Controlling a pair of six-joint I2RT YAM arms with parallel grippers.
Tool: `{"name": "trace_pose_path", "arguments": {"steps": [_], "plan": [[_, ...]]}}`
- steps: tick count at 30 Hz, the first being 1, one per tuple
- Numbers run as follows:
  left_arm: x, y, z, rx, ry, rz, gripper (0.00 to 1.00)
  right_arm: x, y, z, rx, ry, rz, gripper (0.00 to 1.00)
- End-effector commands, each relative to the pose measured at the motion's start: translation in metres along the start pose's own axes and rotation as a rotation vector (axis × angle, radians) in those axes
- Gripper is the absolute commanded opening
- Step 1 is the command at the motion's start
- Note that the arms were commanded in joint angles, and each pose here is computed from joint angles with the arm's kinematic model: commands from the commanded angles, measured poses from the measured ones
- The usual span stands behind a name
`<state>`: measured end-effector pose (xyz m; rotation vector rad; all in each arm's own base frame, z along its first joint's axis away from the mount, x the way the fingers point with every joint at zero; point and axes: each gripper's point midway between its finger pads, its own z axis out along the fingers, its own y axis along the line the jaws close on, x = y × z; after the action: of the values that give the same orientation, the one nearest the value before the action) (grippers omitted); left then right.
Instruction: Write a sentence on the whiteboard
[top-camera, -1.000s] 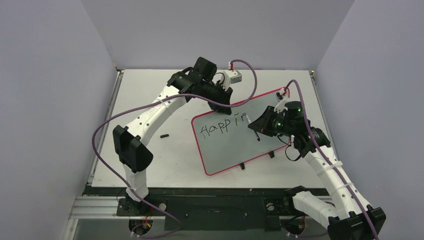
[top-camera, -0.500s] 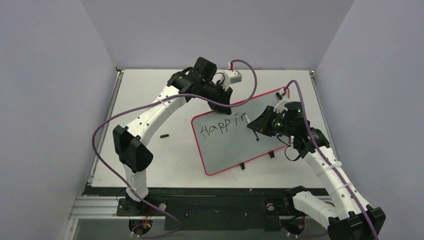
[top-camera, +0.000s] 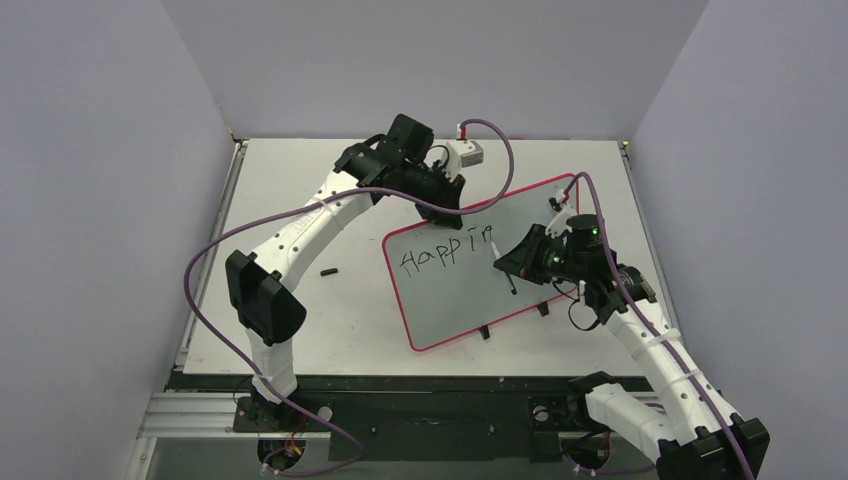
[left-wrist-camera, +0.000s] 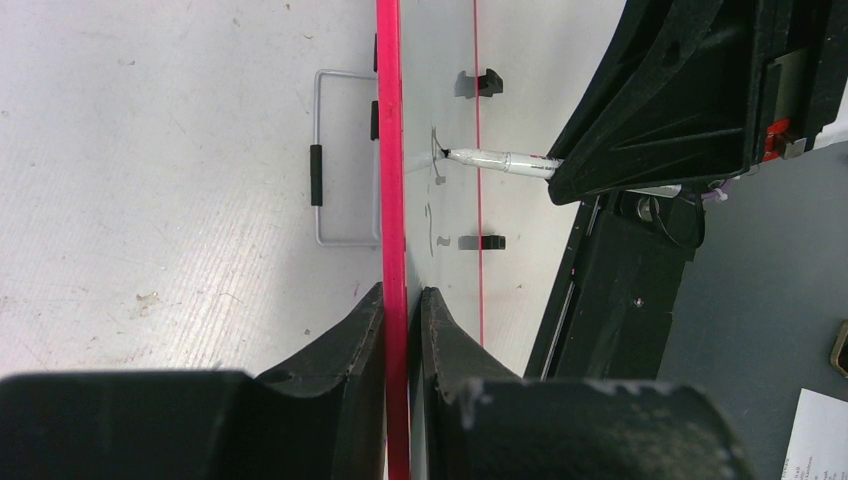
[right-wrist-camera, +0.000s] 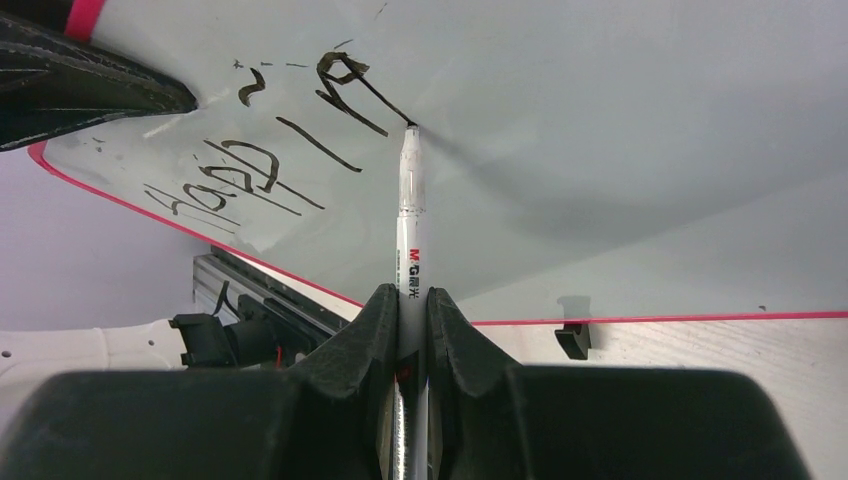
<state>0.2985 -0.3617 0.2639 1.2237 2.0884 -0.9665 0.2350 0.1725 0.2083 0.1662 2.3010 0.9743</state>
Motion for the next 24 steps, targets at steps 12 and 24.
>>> {"name": "trace_pose_path", "arguments": {"steps": [12,24], "plan": [[-0.026,-0.016,-0.022,-0.005,-0.086,0.137,0.00,-0.021,0.020,-0.032,-0.017,-0.113,-0.043,0.00],[-0.025,-0.016,-0.021,0.002,-0.082,0.137,0.00,-0.036,0.022,-0.026,0.001,-0.122,-0.047,0.00]]}}
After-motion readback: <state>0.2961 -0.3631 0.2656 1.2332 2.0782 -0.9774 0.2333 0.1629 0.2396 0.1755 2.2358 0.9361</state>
